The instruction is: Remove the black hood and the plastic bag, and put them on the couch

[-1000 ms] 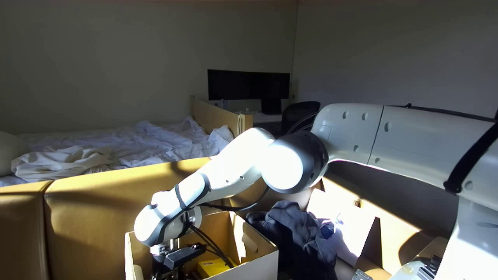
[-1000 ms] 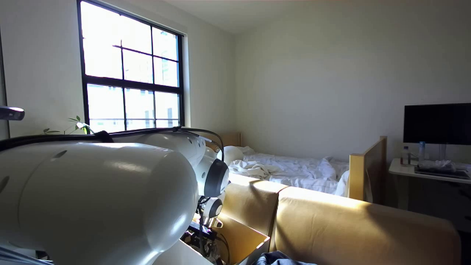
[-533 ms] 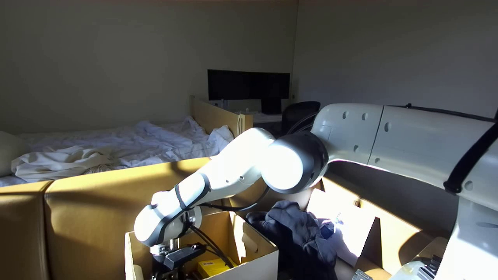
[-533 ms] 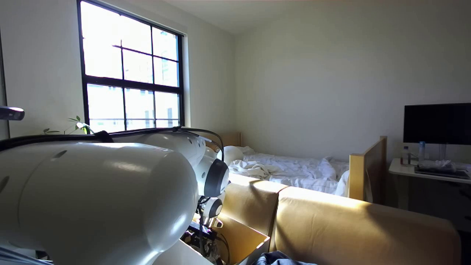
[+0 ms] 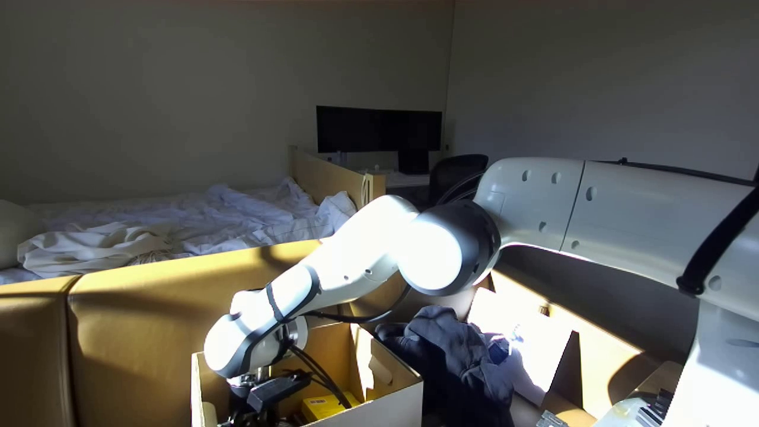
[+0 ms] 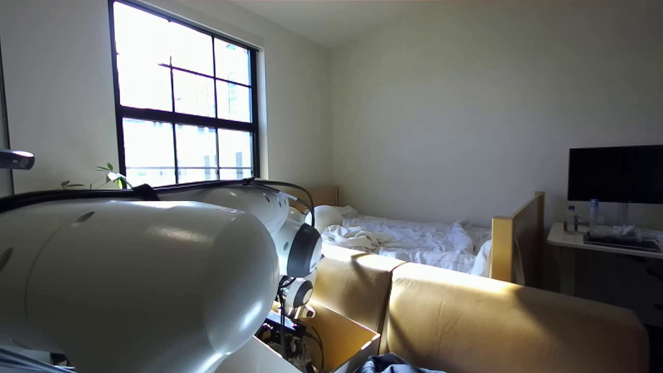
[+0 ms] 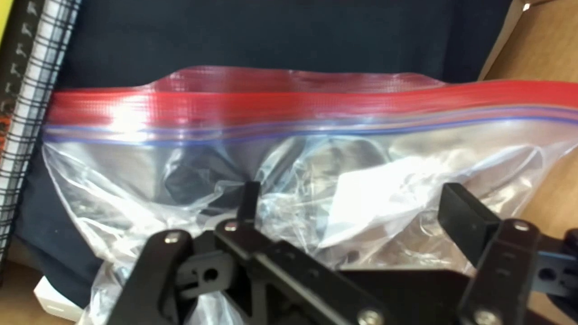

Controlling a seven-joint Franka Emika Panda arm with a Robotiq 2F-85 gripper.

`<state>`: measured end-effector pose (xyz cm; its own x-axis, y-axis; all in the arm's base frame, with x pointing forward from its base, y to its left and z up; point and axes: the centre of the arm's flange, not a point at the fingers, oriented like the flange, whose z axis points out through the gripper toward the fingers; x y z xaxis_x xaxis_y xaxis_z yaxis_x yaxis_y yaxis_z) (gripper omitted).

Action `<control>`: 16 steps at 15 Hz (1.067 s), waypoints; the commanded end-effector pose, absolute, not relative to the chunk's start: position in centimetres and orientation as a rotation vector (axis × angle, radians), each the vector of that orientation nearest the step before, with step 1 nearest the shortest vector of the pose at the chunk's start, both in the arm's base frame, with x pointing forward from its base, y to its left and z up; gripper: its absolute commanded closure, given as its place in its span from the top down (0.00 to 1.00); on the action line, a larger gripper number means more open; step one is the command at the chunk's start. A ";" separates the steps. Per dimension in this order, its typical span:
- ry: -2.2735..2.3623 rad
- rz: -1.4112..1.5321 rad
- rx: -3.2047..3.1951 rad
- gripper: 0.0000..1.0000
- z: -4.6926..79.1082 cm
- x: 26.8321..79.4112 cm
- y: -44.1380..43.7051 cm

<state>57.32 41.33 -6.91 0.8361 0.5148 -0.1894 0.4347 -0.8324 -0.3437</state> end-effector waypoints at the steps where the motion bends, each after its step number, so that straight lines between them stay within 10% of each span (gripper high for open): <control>1: -0.752 0.362 -2.755 0.73 -8.3 58.0 41.7; 11: -0.776 0.362 -2.755 0.07 -8.4 58.1 41.6; 16: -0.778 0.369 -2.753 0.02 -8.4 58.0 41.6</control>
<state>57.52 40.95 -7.03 0.8287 0.5283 -0.1849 0.4582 -0.8301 -0.3178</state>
